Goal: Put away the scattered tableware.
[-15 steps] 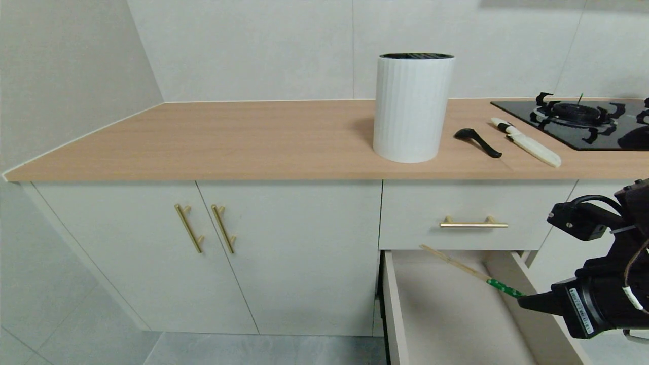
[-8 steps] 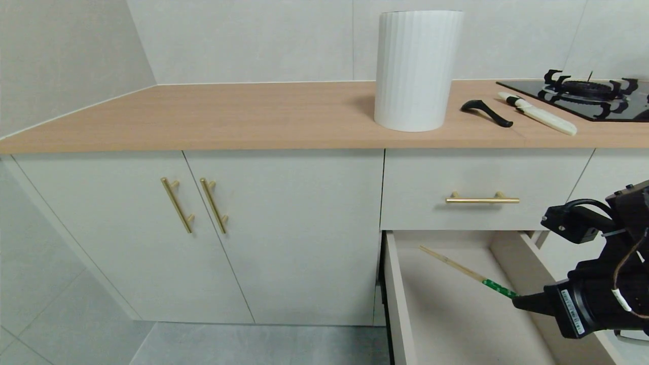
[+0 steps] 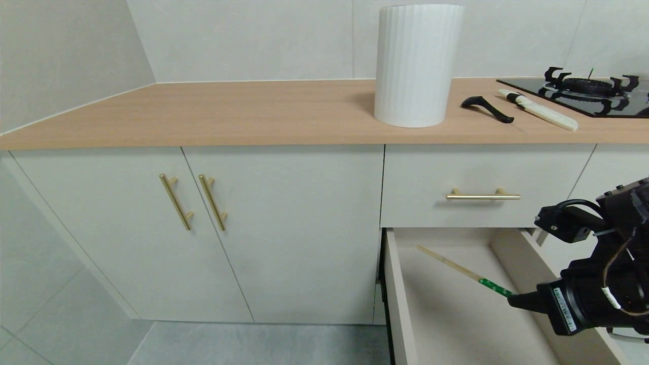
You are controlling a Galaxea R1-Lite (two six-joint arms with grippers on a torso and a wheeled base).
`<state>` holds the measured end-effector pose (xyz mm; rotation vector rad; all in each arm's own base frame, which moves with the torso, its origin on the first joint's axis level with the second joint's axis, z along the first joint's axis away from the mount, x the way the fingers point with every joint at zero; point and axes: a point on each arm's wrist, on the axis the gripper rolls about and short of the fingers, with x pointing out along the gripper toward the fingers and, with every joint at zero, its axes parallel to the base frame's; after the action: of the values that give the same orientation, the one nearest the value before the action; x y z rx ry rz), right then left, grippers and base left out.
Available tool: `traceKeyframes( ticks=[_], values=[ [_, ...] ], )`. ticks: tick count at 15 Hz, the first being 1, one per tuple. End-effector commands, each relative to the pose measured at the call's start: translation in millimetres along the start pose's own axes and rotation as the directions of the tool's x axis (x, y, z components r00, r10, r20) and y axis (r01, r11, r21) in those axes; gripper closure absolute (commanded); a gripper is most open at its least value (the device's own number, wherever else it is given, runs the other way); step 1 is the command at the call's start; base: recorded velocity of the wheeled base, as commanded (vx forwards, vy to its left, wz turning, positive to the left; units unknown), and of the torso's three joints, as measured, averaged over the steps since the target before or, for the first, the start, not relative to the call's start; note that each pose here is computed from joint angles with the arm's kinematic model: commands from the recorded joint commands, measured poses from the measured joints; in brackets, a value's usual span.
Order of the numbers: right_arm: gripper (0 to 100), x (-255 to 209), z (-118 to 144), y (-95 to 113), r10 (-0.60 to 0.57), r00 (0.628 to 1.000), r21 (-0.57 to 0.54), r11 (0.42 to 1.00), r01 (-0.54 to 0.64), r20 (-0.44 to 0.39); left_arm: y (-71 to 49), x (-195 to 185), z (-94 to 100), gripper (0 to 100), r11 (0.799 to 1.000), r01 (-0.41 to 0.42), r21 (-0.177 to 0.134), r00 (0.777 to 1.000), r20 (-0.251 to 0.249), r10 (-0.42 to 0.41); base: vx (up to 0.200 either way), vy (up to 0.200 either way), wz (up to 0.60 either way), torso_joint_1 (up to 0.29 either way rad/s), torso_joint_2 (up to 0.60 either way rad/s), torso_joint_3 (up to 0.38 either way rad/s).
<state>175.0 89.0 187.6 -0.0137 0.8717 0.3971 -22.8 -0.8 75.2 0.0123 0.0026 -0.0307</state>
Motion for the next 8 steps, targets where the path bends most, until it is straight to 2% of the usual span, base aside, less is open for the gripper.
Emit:
traceKeyframes(
  ticks=[1, 4, 8],
  values=[
    [100, 20, 0, -1, -0.018, 0.999, 0.001, 1.000, 0.018, -0.051, 0.0, 0, 0.0, 0, 1.000, 0.000, 0.000, 1.000, -0.002, 0.000, 0.000, 0.000, 0.00, 0.000, 0.00, 0.000],
    [100, 62, 3, -5, -0.139, 0.984, 0.005, 0.990, 0.140, -0.109, 0.0, 0, 0.0, 0, 1.000, 0.000, 0.000, 1.000, -0.002, 0.000, 0.000, 0.000, 0.00, 0.000, 0.00, 0.000],
    [100, 121, 2, -9, -0.170, 0.975, 0.081, 0.980, 0.183, -0.145, 0.0, 0, 0.0, 0, 1.000, 0.000, 0.000, 1.000, -0.002, 0.000, 0.000, 0.000, 0.00, 0.000, 0.00, 0.000]
  ],
)
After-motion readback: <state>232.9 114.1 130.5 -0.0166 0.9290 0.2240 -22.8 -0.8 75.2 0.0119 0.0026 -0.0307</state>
